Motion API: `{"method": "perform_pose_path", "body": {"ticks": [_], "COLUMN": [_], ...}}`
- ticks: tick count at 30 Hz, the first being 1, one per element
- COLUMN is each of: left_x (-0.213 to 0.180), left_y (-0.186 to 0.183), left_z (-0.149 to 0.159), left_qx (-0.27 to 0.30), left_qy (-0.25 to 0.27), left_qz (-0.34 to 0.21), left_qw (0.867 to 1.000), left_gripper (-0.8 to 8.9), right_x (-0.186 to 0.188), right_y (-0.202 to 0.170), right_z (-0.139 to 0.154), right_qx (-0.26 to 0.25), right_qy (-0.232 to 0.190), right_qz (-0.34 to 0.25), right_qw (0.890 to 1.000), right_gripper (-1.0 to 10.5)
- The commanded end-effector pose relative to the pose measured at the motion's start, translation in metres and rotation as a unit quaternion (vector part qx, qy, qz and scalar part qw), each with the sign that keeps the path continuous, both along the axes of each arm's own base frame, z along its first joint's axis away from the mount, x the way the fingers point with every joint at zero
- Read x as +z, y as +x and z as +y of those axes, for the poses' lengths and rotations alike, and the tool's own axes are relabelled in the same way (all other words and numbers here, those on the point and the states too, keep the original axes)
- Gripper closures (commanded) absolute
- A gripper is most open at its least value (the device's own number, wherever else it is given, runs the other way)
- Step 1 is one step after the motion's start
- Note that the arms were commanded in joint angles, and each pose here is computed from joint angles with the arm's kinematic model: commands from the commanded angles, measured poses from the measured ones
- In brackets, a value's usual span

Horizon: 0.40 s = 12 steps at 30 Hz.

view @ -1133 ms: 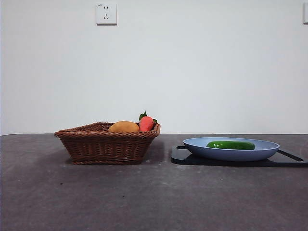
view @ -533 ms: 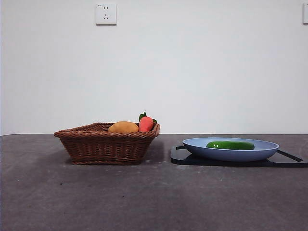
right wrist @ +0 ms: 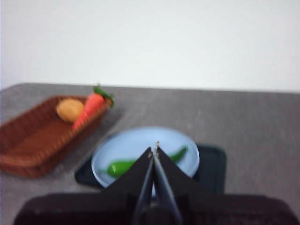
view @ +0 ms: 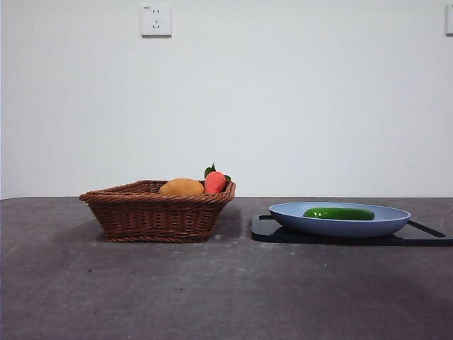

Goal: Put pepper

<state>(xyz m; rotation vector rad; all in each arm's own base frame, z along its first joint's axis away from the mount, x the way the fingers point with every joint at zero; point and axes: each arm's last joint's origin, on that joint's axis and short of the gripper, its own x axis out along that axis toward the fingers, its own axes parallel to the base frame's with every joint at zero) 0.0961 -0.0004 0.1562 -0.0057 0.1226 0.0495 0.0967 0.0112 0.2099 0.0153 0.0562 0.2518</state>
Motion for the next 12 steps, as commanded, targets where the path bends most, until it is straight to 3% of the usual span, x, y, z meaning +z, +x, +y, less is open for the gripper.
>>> {"method": "perform_pose_path", "body": {"ticks": [1,12], "left_x": [-0.001,-0.001], "left_y": [0.000,0.000], "left_z": [0.000,0.000], "left_qx": [0.001,0.001], "left_qy": [-0.003,-0.003], "left_qz": [-0.003,-0.003], "left_qw": [1.000,1.000], "left_gripper": [8.05,8.05], "right_x": [-0.021,-0.060], "right_y": [0.000,0.000], "right_z": [-0.001,-0.001], "right_qx": [-0.017,-0.027], "right_qy": [0.019,0.032], "right_qz": [0.010,0.064], "right_qw": [1.000,0.997], "right_gripper": [9.4,9.4]}}
